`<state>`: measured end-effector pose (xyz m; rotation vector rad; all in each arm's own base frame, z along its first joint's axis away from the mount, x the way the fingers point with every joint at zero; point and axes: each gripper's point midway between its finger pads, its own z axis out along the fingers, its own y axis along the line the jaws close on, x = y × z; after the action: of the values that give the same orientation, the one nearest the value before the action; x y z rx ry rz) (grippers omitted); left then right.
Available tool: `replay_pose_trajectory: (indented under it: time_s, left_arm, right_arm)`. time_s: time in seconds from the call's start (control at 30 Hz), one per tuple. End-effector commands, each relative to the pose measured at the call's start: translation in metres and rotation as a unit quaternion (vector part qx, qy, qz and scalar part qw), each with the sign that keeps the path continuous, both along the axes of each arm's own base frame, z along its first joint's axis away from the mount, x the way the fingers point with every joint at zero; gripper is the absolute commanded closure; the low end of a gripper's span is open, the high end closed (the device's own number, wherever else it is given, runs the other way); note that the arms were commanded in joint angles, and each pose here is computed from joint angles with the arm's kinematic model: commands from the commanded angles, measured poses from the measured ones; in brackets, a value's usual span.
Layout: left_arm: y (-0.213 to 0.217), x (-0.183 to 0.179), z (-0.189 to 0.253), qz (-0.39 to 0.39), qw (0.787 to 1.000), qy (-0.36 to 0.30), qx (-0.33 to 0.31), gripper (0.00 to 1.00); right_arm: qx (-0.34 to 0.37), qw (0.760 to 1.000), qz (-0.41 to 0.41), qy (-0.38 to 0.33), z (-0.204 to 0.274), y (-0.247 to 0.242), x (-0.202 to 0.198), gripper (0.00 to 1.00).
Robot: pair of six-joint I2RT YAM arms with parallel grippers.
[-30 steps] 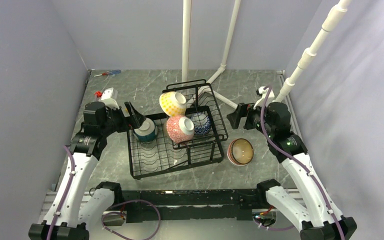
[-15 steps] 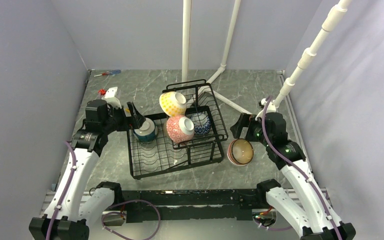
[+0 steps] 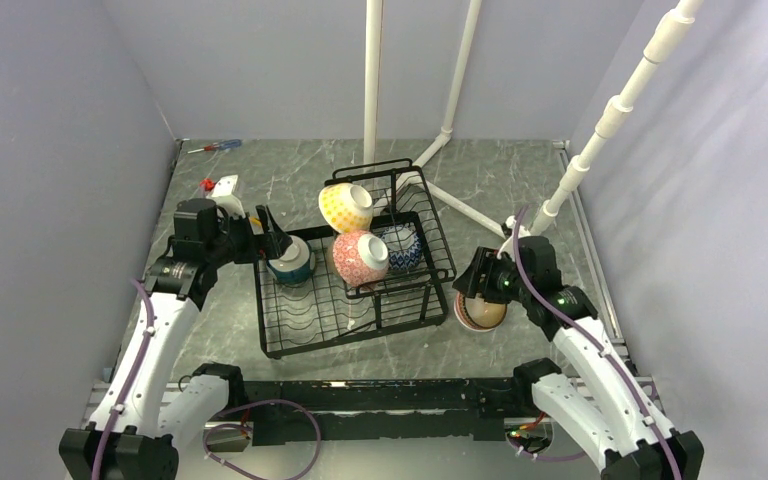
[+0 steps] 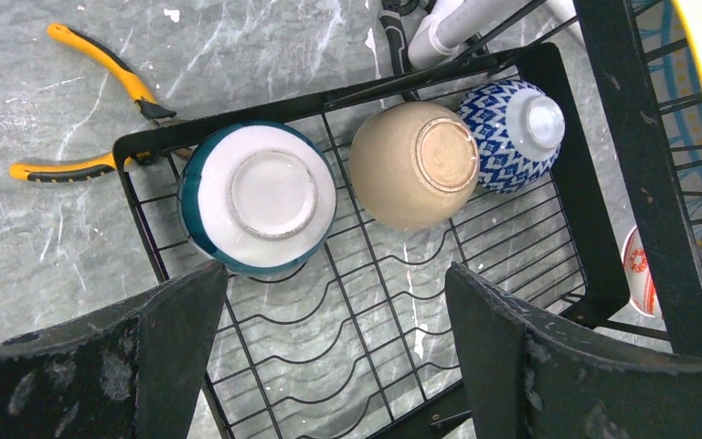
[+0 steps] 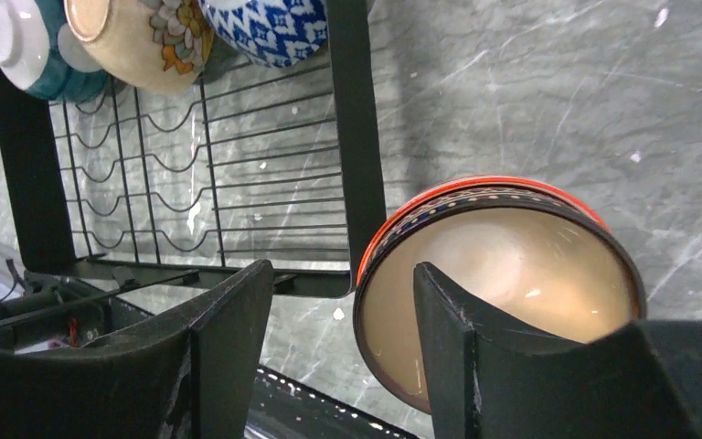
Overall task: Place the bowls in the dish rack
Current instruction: Pick up the bowl from the center of the board.
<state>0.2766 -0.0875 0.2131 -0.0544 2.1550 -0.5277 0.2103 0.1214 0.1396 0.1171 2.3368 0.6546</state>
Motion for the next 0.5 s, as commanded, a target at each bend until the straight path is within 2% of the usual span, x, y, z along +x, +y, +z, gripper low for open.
replay_pose_trajectory:
  time_s: [0.0, 0.23, 0.33, 0.47]
  left_arm:
    - [-0.001, 0.001, 0.013, -0.011, 1.0, -0.025, 0.002, 0.06]
    - [0.001, 0.0, 0.013, -0.007, 1.0, -0.025, 0.007, 0.06]
    - [0.001, 0.001, 0.013, -0.007, 1.0, -0.025, 0.009, 0.06]
    - [0.0, 0.001, 0.013, -0.01, 1.0, -0.026, 0.008, 0.06]
  right_arm:
    - [0.036, 0.999, 0.023, 0.006, -0.001, 0.015, 0.003, 0.42]
    - [0.048, 0.998, 0.038, 0.023, -0.009, 0.024, 0.008, 0.51]
    - [0.05, 0.998, 0.041, 0.029, -0.011, 0.026, 0.008, 0.61]
    - [0.041, 0.998, 0.033, 0.026, -0.012, 0.022, 0.007, 0.67]
